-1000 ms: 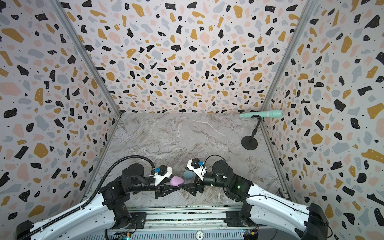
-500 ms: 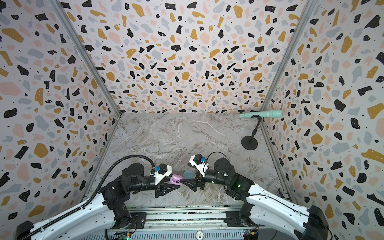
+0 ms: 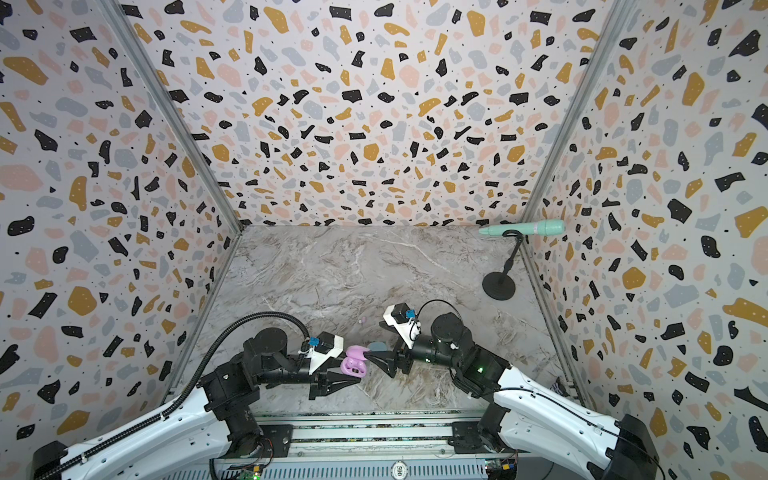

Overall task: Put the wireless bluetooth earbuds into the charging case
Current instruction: 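Pull the lid up with the left gripper while the right gripper holds the base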

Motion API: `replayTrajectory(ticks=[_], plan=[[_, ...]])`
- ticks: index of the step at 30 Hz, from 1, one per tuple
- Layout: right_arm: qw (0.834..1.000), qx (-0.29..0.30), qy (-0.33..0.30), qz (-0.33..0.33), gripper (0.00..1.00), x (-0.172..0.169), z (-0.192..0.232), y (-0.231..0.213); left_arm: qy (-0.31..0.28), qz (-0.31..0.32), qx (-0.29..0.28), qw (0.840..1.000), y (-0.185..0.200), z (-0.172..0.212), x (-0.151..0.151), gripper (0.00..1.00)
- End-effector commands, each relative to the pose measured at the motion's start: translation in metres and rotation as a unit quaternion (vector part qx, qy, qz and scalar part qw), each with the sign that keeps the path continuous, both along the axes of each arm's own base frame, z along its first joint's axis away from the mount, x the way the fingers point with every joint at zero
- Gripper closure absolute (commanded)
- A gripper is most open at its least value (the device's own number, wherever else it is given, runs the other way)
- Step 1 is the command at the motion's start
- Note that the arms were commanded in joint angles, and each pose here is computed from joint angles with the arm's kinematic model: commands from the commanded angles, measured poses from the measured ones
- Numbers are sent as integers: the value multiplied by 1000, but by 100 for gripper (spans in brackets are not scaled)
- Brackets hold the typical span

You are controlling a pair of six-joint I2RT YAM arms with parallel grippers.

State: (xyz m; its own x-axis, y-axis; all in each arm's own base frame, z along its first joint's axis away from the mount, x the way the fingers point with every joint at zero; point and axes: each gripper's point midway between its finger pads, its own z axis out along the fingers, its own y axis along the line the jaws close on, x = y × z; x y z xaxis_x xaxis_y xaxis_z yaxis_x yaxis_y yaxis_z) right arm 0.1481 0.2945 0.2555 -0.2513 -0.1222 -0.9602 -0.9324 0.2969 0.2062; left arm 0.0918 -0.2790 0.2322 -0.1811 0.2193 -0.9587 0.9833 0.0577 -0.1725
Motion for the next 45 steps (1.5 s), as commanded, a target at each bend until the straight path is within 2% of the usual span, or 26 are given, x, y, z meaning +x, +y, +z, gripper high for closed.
replayTrajectory(ticks=[1, 15, 45], plan=[[1000, 23, -14, 12, 15, -4, 17, 0, -17, -21, -25, 999, -2, 14, -7, 100], [998, 29, -6, 53, 43, -7, 20, 18, -13, -25, -24, 999, -3, 12, -7, 100], [995, 50, -23, 82, 76, -22, 28, 26, -7, -14, -19, 1000, -4, 8, -3, 100]])
